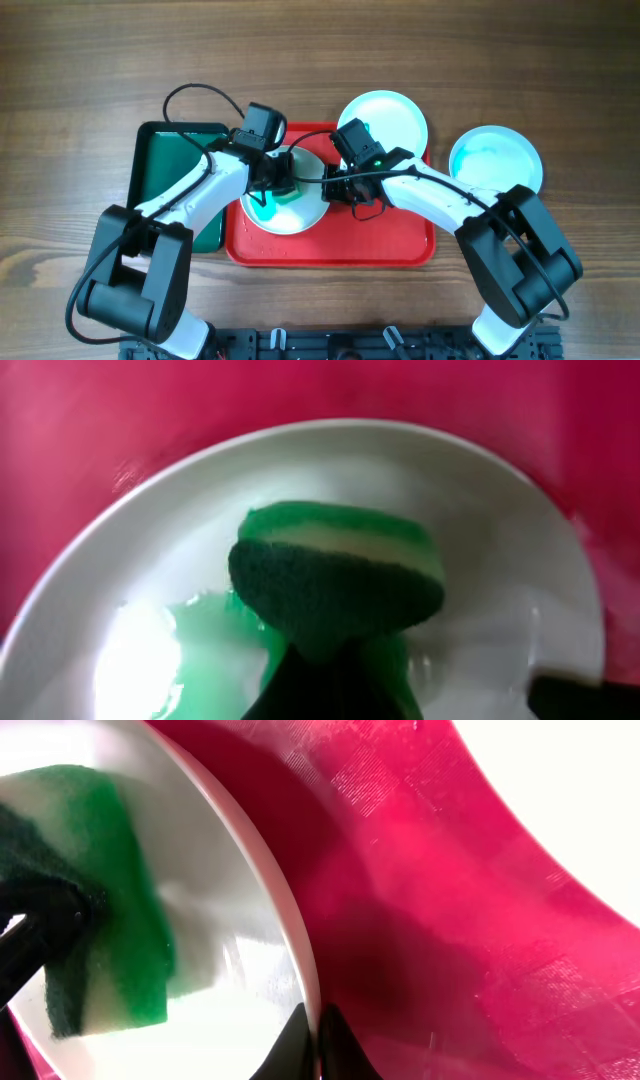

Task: Clean dirty plates on tray and stack at the side
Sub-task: 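Scrub the second plate with the sponge in the left gripper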

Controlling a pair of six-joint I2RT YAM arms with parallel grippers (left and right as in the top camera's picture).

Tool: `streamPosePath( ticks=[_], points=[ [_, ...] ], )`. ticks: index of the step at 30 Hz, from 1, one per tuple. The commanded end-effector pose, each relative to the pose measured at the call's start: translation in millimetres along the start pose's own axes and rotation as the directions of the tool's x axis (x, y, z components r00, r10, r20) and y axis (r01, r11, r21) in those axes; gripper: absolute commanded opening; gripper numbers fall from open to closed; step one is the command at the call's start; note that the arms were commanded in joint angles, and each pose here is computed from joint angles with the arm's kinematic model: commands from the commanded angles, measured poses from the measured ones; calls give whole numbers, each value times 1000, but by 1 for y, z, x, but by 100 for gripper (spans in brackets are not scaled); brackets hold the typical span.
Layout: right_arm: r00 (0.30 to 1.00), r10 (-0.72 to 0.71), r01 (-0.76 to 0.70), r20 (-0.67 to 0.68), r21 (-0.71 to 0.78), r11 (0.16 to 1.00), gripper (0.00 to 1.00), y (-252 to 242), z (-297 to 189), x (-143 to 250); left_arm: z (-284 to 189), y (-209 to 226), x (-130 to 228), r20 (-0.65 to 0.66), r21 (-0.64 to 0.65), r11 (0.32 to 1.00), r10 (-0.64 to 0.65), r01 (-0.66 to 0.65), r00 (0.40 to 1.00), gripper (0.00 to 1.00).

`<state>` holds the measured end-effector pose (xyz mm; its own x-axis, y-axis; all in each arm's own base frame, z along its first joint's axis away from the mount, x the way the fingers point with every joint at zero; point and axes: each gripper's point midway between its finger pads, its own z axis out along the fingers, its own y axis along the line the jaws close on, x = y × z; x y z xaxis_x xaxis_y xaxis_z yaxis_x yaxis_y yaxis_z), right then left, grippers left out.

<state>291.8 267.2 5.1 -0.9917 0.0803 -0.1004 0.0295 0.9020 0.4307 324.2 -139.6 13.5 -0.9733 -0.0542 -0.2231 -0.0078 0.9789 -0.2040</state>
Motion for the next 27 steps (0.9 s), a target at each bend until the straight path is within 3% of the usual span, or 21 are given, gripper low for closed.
streamPosePath(
  ticks=[1,3,4,7,9,11,13,14,22,24,27],
  points=[
    [1000,-22,22,-13,-18,1000,4,6,3,0,4,13,33,-128,-62,996,-70,62,989,4],
    [1000,-22,22,-13,-19,1000,4,6,3,0,-2,-22,54,-229,174,984,86,-46,970,4],
    [1000,-22,22,-13,-19,1000,4,6,3,0,-8,-43,59,-237,311,947,165,-86,957,4],
    [1000,-23,22,-15,-21,1000,4,6,3,0,-8,-55,43,-155,368,920,203,-134,967,4],
    [1000,-23,23,-15,-22,999,4,6,3,0,-2,-48,22,-75,300,942,180,-150,981,4],
    [1000,-23,22,-14,-22,1000,4,6,3,0,6,-11,-3,12,61,996,57,-57,998,4],
    [1000,-23,23,-14,-22,999,4,6,3,0,4,26,-7,58,-143,988,-53,60,997,4],
    [1000,-23,23,-14,-23,999,4,6,3,0,3,33,1,36,-179,980,-85,90,996,4],
    [999,-31,30,-14,-33,999,4,8,3,-1,-12,62,64,-177,-342,929,-211,141,961,4],
    [999,-30,29,-18,-38,999,4,9,2,0,-16,79,47,-55,-434,879,-242,195,969,4],
    [999,-31,31,-18,-38,999,4,9,2,0,-5,60,5,75,-323,930,-162,178,984,4]
  ],
)
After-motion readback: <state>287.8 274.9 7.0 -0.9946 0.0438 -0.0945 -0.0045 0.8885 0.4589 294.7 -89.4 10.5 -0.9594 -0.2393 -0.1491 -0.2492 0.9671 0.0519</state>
